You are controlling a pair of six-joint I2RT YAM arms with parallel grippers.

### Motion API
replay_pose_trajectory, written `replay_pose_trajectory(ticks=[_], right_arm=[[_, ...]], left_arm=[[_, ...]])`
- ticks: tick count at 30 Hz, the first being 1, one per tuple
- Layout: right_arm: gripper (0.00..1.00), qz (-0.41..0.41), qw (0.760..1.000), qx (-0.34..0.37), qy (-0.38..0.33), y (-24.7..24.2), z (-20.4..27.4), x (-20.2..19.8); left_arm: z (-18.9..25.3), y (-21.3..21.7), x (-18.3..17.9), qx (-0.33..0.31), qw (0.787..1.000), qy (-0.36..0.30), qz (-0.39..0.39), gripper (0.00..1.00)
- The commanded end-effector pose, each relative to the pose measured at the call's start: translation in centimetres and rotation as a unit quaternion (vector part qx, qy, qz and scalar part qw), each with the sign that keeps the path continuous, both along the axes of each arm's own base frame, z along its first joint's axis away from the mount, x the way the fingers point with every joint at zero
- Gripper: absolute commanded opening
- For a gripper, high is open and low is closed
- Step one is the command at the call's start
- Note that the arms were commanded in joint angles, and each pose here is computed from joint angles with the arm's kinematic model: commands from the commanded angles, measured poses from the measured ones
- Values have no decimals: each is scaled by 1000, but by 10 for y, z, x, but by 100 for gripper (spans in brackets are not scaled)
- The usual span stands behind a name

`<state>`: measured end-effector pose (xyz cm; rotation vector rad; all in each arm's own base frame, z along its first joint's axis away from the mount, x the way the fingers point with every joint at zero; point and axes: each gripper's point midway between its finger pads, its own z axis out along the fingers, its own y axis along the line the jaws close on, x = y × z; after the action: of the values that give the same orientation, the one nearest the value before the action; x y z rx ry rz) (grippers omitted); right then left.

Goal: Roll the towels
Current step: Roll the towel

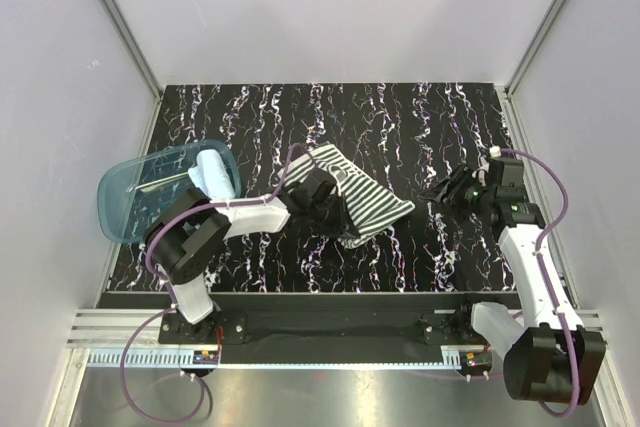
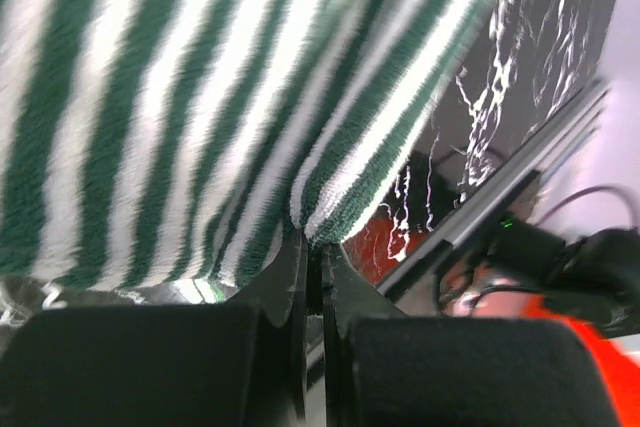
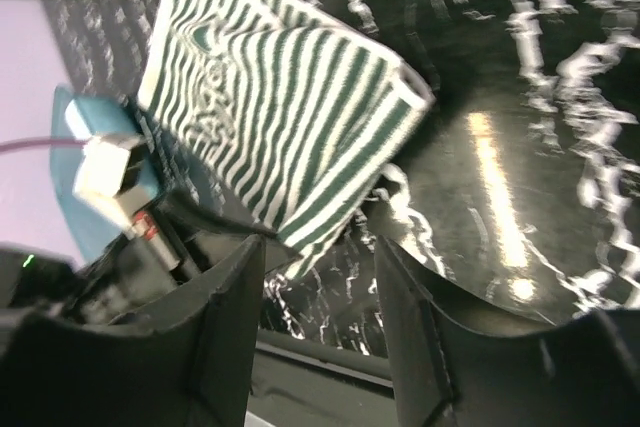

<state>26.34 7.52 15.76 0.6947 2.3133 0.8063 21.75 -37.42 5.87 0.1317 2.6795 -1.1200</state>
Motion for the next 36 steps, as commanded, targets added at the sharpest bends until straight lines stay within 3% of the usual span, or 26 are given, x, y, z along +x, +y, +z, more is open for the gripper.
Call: replay_pose_trajectory(ticks=[1,7,11,15,24,36], right_arm=[[54,47,997,35,-56,28,18,9],[50,111,987,98,-68,79,2,18],[34,131,982,120,-70,94,-11,27],[26,147,979,128,-67,105,-23,34],[24,149,981,123,-34,114,-63,40],[21,167,974,147,-45,123,-91,46]], left_arm=[[9,6,-4,-54,994,75,54,0],[-9,23,1,-75,982,131,110,0],[-15,28,-1,-96,971,169,136,0],[-18,29,0,-100,968,181,141,0],[-24,34,4,-98,963,200,150,0],[-36,38,0,-98,955,231,159,0]])
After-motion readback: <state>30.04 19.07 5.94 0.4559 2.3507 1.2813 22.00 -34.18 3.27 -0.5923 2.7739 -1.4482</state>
